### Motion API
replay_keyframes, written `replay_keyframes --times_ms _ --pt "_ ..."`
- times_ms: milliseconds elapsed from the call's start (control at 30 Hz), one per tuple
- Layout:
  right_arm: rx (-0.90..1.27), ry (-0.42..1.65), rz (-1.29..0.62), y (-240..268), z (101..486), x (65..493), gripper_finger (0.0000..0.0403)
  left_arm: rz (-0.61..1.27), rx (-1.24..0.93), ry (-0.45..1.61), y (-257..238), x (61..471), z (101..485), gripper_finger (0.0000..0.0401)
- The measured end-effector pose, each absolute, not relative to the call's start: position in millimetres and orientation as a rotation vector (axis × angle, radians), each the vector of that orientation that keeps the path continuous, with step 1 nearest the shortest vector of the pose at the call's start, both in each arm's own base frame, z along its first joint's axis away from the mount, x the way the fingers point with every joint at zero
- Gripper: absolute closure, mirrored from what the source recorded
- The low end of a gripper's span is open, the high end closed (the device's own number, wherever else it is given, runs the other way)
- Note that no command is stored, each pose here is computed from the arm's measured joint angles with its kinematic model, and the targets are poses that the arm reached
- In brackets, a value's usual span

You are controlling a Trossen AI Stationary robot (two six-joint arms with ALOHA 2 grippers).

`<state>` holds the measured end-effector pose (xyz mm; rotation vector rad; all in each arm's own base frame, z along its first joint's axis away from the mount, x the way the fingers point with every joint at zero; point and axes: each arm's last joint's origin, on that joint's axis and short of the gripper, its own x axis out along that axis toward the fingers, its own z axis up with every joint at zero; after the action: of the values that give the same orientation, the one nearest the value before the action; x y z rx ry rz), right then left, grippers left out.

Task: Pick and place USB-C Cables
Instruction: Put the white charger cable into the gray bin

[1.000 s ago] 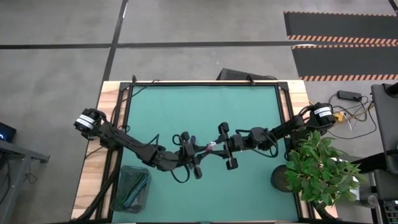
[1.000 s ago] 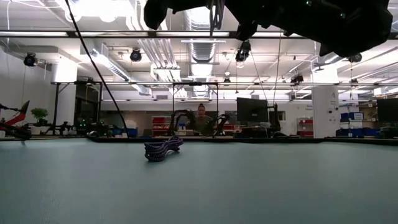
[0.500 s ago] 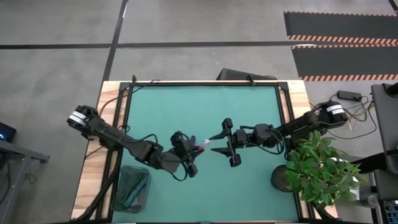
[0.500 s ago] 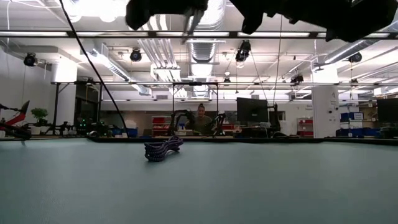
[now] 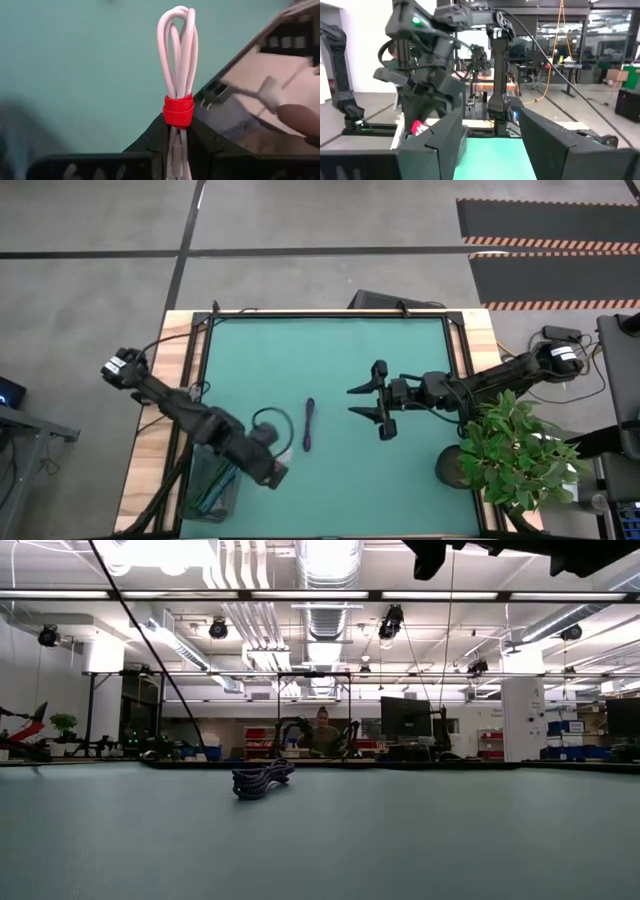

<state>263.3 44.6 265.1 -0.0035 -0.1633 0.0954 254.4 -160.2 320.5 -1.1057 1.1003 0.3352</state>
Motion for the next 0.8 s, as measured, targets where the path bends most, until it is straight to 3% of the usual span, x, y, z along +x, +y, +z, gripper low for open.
replay_keyframes --times_ms 467,800 --pt "0.009 -0.146 0.097 44.3 265.5 261.6 0.0215 0.847 -1.206 1.474 -193.3 182.4 313.4 0.0369" --pt "0.008 -0.146 0.096 44.3 265.6 261.6 0.0216 0.935 -1.132 1.527 -197.9 175.0 300.1 0.0373"
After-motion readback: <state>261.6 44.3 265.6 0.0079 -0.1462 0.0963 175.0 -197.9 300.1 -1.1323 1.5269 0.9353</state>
